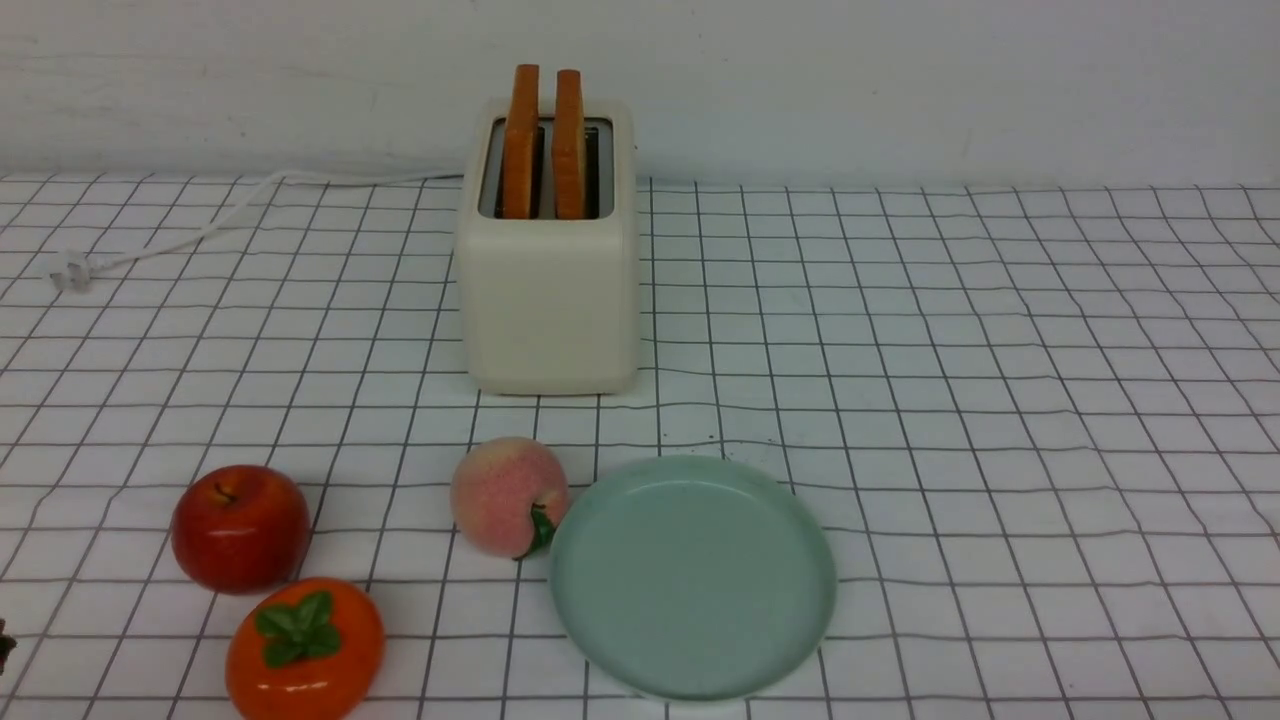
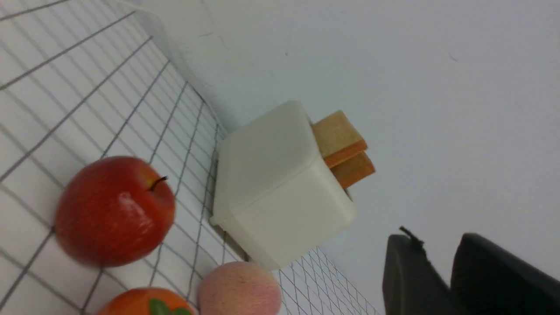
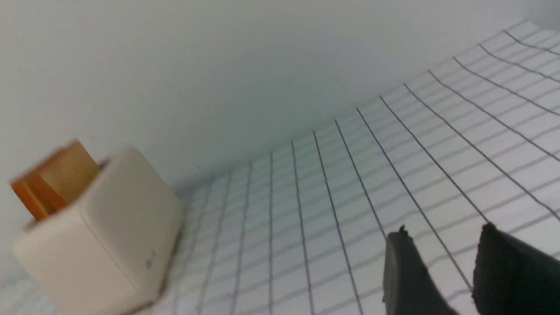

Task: Take toasted bread from bread machine on white checkered table place on plate.
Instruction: 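Reach for a toast slice standing in the toaster with the left gripper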

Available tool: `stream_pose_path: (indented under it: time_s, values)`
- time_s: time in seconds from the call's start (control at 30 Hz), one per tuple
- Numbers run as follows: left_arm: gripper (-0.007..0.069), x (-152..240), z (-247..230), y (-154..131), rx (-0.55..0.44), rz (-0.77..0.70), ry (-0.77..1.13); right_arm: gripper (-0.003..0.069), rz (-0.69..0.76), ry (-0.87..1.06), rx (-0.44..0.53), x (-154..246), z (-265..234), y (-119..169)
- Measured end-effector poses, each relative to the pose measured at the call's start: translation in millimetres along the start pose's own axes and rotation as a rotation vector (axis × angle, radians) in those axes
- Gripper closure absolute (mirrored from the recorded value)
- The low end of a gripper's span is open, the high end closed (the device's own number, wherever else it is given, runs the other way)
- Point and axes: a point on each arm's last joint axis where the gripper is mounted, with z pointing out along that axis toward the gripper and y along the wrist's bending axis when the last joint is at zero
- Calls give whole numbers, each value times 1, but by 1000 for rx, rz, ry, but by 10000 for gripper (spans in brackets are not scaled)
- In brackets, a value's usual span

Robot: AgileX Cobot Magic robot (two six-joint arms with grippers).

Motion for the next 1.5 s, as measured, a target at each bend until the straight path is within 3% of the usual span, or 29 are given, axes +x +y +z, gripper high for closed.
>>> stream_pose_path:
  time_s: [0.17,0.3,0.43,0.57,0.7,0.83,1.0,1.1,1.33,1.5]
  values:
    - [638,-21,3,-39,55,172,13,423,29,5,-18,-15,1,11]
    - [638,-41,32,-75,23,371,113,488,-101,239,-13,-52,10,44]
    - [638,-51,81,-102,-35,473,280,572,-349,532,-66,-93,25,85]
    - [638,-53,134,-113,-49,539,443,628,-458,700,-120,-116,39,113]
    - [638,-46,186,-117,-42,599,547,649,-482,716,-162,-131,53,132]
    - [638,-15,217,-132,69,694,654,649,-477,697,-183,-135,66,142]
    - [632,3,254,-132,76,806,622,649,-466,636,-253,-140,75,153]
    - [587,8,273,-125,53,841,587,648,-456,564,-311,-145,79,161]
    - [275,34,326,-94,-12,901,564,643,-390,437,-451,-154,80,177]
    - [186,49,350,-78,-39,908,566,639,-380,435,-483,-154,78,179]
